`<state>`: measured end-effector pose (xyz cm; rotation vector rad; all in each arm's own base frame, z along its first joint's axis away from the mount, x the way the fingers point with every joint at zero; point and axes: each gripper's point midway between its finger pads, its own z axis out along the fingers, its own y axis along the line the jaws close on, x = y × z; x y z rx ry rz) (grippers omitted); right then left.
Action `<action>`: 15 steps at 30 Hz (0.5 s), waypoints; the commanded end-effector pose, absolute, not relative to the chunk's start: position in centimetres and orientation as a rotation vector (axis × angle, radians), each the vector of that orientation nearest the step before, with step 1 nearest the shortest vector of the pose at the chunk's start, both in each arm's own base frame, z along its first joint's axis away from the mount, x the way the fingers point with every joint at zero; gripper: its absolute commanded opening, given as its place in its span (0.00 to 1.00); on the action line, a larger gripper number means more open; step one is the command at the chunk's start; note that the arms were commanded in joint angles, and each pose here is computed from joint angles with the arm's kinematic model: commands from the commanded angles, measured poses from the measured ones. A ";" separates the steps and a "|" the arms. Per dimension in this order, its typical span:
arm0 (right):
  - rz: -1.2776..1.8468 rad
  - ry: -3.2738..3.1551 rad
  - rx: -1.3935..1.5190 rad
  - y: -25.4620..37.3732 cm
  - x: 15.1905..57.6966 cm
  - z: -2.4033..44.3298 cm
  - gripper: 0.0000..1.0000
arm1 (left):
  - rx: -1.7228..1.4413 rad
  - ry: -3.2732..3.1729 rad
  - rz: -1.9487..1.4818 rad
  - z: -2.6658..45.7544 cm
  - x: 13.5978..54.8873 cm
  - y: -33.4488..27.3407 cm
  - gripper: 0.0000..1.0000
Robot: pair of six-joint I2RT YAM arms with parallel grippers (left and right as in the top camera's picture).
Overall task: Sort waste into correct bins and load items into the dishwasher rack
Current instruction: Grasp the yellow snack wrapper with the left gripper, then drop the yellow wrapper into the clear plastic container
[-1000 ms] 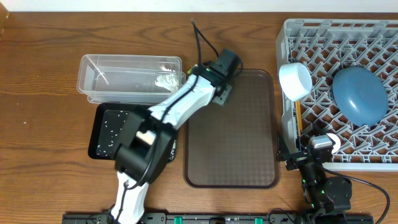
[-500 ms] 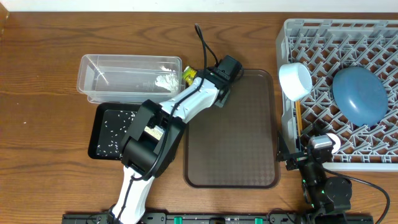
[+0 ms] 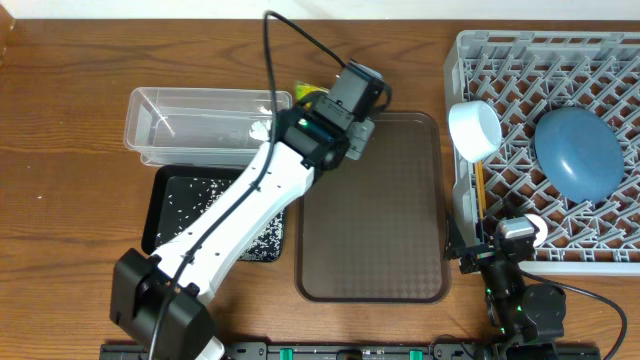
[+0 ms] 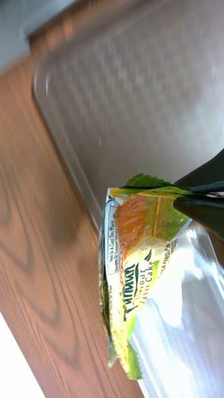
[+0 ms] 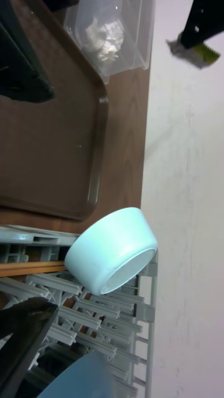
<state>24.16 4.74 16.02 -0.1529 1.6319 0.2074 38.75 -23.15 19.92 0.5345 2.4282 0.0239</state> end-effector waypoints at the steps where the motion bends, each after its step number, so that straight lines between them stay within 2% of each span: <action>1: 0.202 1.633 -0.145 4.6 24.2 15.9 0.99 | 0.450 2.460 0.278 17.7 40.6 -19.1 0.06; 7: 0.202 1.633 -0.145 4.6 24.2 15.9 0.99 | 0.303 2.535 0.449 14.4 43.1 -13.5 0.07; 8: 0.202 1.633 -0.145 4.6 24.2 15.9 0.99 | 0.261 2.550 0.450 14.0 43.3 -12.7 0.15; 11: 0.202 1.633 -0.144 4.6 24.2 15.9 0.99 | 0.239 2.613 0.337 13.8 42.9 -12.2 0.56; 12: 0.202 1.633 -0.144 4.6 24.2 15.9 0.99 | 0.238 2.628 0.296 14.2 42.6 -12.2 0.62; 15: 0.202 1.633 -0.145 4.6 24.2 15.9 0.99 | 0.239 2.634 0.209 16.6 41.1 -12.4 0.66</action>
